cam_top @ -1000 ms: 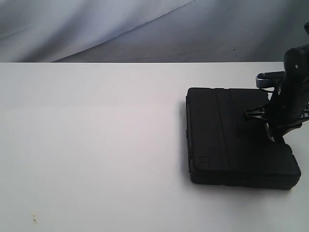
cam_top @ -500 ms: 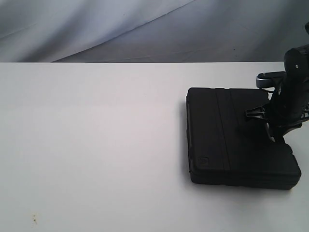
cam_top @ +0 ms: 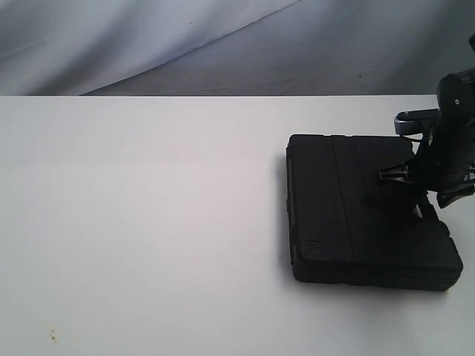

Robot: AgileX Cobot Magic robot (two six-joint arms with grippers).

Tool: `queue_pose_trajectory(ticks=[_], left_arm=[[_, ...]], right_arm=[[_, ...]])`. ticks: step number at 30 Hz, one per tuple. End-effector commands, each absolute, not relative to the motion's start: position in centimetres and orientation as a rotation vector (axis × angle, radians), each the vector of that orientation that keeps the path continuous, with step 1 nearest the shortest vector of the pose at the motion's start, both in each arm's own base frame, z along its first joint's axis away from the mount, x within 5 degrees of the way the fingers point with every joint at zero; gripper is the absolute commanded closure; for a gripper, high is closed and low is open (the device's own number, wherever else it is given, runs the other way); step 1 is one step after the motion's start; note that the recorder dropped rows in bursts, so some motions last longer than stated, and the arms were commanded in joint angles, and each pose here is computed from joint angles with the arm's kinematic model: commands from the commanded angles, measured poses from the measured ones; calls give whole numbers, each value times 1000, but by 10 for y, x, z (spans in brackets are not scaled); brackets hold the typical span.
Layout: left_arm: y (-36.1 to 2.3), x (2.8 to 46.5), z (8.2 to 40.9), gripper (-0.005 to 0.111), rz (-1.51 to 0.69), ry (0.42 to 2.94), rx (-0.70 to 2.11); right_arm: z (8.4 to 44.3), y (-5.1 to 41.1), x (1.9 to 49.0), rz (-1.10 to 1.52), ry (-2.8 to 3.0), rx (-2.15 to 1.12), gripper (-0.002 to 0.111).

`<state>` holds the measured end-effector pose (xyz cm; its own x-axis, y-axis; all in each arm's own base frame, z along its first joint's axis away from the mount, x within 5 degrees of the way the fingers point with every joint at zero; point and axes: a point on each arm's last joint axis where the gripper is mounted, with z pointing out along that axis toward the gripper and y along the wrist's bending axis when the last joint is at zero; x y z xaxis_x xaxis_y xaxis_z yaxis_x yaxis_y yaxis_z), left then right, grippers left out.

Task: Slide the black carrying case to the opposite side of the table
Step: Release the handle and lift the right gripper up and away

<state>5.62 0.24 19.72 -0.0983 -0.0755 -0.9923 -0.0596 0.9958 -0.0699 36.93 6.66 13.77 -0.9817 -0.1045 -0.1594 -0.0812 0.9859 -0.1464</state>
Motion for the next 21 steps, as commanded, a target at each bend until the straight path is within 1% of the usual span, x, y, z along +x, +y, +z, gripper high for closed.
queue_pose_trajectory(ticks=[1,5,10,16,18,21], left_arm=[[2,56,196,106,-15,1667,-107],[2,56,196,106,-15,1667,-107],[2,56,196,106,-15,1667,-107],[2,56,196,106,-19,1667,-111],[2,56,196,106,-19,1667,-111],[2,56,196,106,-19,1667,-111]], right_arm=[[144,63,370,-209,2943,-142,62],[147,63,370,-205,2934,-135,62],[170,64,370,-169,2846,-118,62],[187,63,367,-160,2813,-107,62],[197,63,365,-146,2794,-94,62],[223,62,360,-120,2714,-83,66]])
